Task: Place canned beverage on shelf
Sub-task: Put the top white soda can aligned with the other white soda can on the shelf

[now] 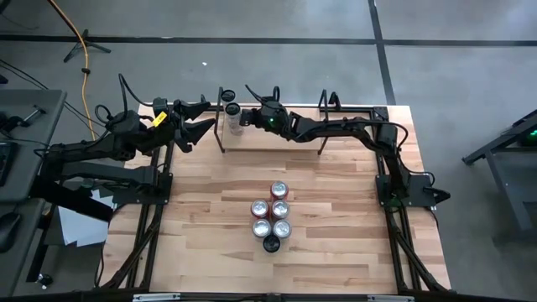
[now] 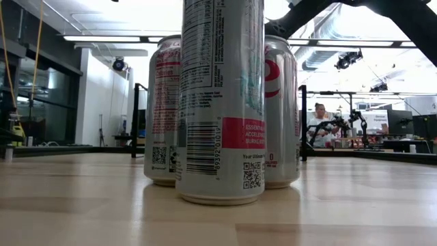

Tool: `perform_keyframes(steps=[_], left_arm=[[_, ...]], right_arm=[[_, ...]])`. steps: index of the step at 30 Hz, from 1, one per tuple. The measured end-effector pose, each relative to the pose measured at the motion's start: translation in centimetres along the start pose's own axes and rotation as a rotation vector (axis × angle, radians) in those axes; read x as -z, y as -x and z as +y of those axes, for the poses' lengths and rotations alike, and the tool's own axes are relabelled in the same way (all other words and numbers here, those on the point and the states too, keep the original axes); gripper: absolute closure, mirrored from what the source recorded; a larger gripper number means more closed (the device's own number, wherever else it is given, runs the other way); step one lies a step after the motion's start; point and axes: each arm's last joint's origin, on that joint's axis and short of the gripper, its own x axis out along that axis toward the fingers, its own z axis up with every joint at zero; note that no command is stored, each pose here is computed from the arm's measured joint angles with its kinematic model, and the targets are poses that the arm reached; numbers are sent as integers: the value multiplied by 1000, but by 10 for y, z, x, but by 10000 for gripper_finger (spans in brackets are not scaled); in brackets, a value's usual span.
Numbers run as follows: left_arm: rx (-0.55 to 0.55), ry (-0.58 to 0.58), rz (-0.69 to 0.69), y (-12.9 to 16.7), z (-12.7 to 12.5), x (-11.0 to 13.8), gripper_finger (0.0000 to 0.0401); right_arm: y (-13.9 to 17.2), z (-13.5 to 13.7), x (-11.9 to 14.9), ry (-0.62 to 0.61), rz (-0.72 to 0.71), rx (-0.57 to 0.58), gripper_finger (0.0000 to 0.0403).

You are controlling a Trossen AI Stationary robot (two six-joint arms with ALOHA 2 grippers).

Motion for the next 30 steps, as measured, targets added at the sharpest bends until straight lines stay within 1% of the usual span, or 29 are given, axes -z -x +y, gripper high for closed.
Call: perform_keyframes(steps=[2, 4, 7, 9, 13, 15, 18, 21, 23, 25, 26, 28, 30], left_arm=[[0, 0, 0, 0, 0, 0, 29], [0, 0, 0, 0, 0, 0, 29], [0, 0, 0, 0, 0, 0, 29], [0, 0, 0, 0, 0, 0, 29], [0, 0, 0, 0, 0, 0, 29], [0, -8, 0, 0, 0, 0, 29], [-7, -41, -3, 0, 0, 0, 29], [-23, -52, -8, 0, 1, 0, 29], [-37, -53, -13, 0, 1, 0, 29], [-55, -58, -20, 0, 2, -1, 29], [-65, -64, -23, 0, 2, -1, 29], [-75, -77, -26, 0, 2, -1, 29], [-76, -77, -27, 0, 2, -1, 29]], right_arm=[[0, 4, -4, 60, 11, 4, 403], [1, 9, -8, 157, 48, 8, 403], [12, 20, -21, 291, 85, 36, 403], [23, 23, -30, 389, 125, 63, 403], [51, 20, -42, 605, 281, 149, 403], [70, 16, -45, 679, 323, 174, 403], [105, 1, -42, 687, 346, 185, 403], [154, -9, -41, 658, 286, 174, 403], [188, -9, -39, 621, 238, 118, 403], [215, -8, -32, 590, 224, 45, 403], [226, -7, -29, 578, 222, 19, 403], [239, -5, -25, 550, 197, 15, 403], [237, -2, -22, 530, 178, 12, 403]])
